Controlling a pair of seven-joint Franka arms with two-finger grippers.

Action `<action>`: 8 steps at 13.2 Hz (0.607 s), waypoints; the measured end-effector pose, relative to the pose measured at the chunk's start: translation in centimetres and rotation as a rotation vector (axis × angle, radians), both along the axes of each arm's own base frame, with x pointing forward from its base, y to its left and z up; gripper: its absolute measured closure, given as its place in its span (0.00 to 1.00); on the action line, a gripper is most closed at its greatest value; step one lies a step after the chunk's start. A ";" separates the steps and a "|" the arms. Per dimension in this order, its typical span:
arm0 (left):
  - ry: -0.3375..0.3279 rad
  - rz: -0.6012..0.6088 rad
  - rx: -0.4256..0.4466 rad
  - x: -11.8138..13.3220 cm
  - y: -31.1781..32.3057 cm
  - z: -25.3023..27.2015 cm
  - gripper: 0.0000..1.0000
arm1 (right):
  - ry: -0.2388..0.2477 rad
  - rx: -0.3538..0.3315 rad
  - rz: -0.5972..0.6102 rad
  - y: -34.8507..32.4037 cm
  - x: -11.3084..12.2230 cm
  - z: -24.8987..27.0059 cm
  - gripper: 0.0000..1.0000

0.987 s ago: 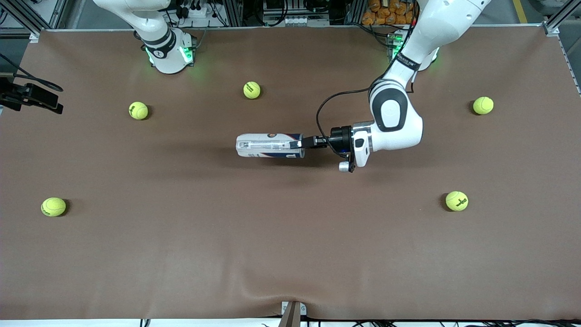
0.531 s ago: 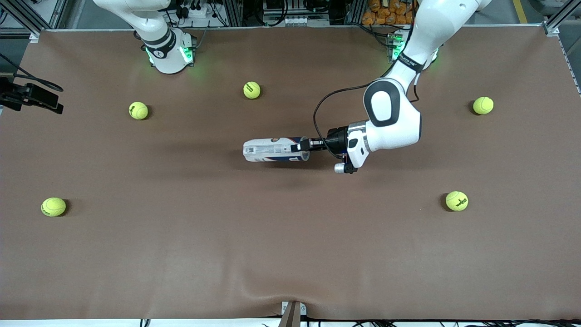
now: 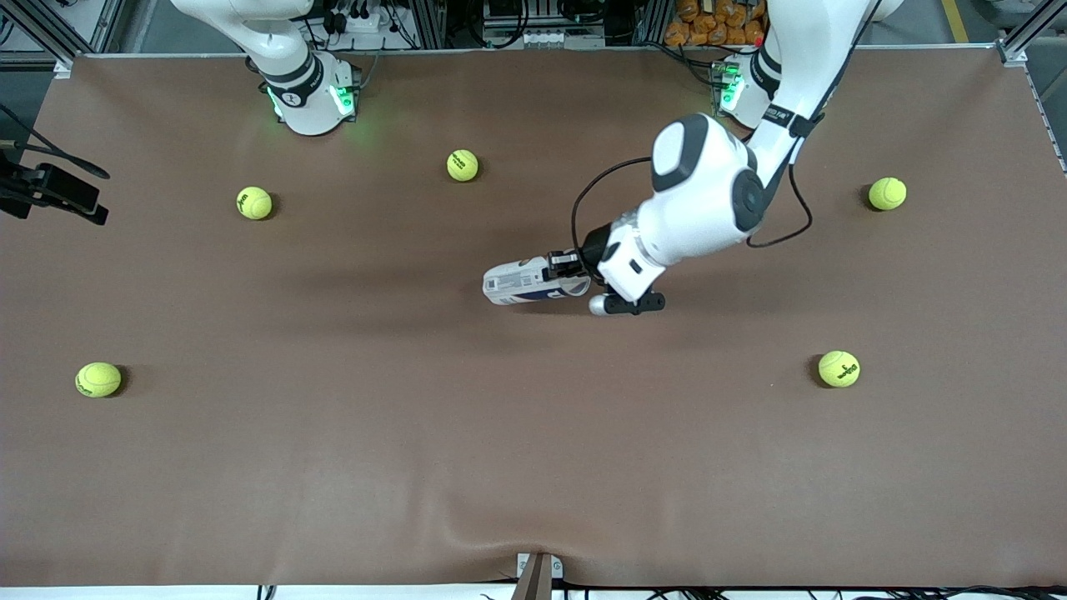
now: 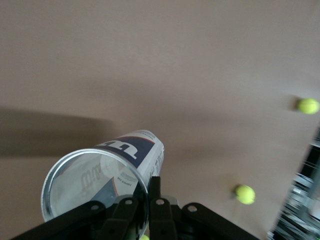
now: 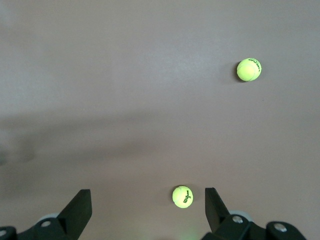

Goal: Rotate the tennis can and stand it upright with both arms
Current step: 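Lift the can with the left gripper and rotate it upright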

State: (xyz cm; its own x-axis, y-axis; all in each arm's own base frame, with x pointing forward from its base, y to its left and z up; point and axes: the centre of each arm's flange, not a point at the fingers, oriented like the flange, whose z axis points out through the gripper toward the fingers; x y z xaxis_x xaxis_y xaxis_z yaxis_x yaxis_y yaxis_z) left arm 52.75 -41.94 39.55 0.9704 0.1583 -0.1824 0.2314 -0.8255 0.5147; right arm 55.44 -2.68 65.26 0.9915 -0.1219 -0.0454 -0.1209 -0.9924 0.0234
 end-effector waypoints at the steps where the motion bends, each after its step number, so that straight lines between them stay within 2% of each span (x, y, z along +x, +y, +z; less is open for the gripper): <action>1: 0.004 -0.006 0.061 -0.6 -1.2 1.1 0.95 | -0.001 0.003 -0.010 -0.1 0.0 0.0 0.00; 5: -0.019 -0.001 0.340 -5.3 -6.7 5.0 0.95 | 0.019 0.016 -0.021 -0.2 -0.3 -0.1 0.00; 8: -0.032 0.002 0.462 -7.9 -8.7 4.6 0.95 | 0.060 0.019 -0.021 -0.2 -0.8 -0.4 0.00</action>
State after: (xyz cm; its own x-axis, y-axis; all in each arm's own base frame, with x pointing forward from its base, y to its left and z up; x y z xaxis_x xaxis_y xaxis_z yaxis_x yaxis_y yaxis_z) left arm 44.89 -50.64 44.18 0.9740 0.2180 -0.0622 0.2234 -0.9695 0.1004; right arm 54.69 -2.86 64.86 0.9841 -0.1414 -0.1075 -0.1408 -0.9900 0.0129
